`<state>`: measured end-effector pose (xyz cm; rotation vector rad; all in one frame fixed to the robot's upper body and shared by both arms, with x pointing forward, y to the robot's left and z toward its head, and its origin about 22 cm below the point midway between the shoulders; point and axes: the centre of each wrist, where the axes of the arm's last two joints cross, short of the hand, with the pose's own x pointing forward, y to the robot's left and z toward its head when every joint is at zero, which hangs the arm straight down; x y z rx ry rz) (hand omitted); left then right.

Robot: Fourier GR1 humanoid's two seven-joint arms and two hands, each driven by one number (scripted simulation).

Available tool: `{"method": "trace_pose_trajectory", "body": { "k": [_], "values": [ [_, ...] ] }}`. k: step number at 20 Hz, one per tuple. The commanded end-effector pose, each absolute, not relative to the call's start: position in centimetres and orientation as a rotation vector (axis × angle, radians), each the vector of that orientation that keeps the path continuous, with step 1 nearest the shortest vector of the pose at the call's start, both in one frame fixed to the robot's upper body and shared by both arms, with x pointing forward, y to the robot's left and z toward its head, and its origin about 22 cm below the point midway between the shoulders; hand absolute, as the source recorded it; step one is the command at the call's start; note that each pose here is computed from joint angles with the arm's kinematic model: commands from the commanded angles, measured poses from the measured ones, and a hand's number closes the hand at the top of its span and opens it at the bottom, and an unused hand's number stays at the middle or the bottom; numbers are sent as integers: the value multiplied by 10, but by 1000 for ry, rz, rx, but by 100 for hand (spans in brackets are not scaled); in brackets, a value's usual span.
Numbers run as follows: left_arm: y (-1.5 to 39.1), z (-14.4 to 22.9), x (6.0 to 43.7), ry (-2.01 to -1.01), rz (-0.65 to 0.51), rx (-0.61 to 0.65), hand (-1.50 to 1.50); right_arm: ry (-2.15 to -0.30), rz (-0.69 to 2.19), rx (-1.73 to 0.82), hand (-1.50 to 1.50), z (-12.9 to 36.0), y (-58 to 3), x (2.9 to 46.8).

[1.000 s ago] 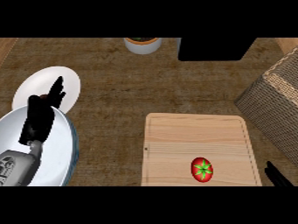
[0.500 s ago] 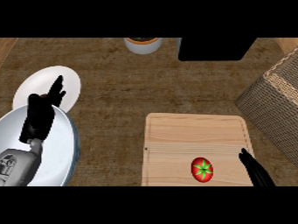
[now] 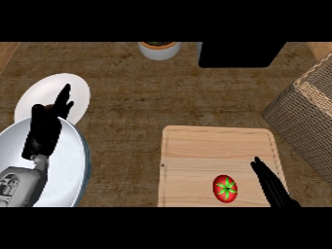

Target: Pick the tomato from the cutting board and place it in the basket

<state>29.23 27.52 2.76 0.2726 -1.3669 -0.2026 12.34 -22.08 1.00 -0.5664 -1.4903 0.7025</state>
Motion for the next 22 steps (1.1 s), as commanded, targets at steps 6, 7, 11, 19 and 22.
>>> {"method": "trace_pose_trajectory", "body": {
  "k": [6, 7, 11, 19, 22],
  "values": [
    [282, 40, 296, -1362, -210, 288, 0, -1475, 715, -560, -150, -4, -204, 134],
    [270, 31, 296, -1351, -212, 282, 0, -1482, 708, -552, -150, -10, -202, 151],
    [291, 27, 286, -1363, -217, 265, 0, -1453, 723, -530, -150, -11, -196, 154],
    [282, 13, 300, -1349, -205, 274, 0, -1413, 743, -519, -150, -34, -197, 152],
    [278, 25, 285, -1357, -194, 286, 0, -1407, 732, -511, -150, -11, -199, 157]
  ]
}}
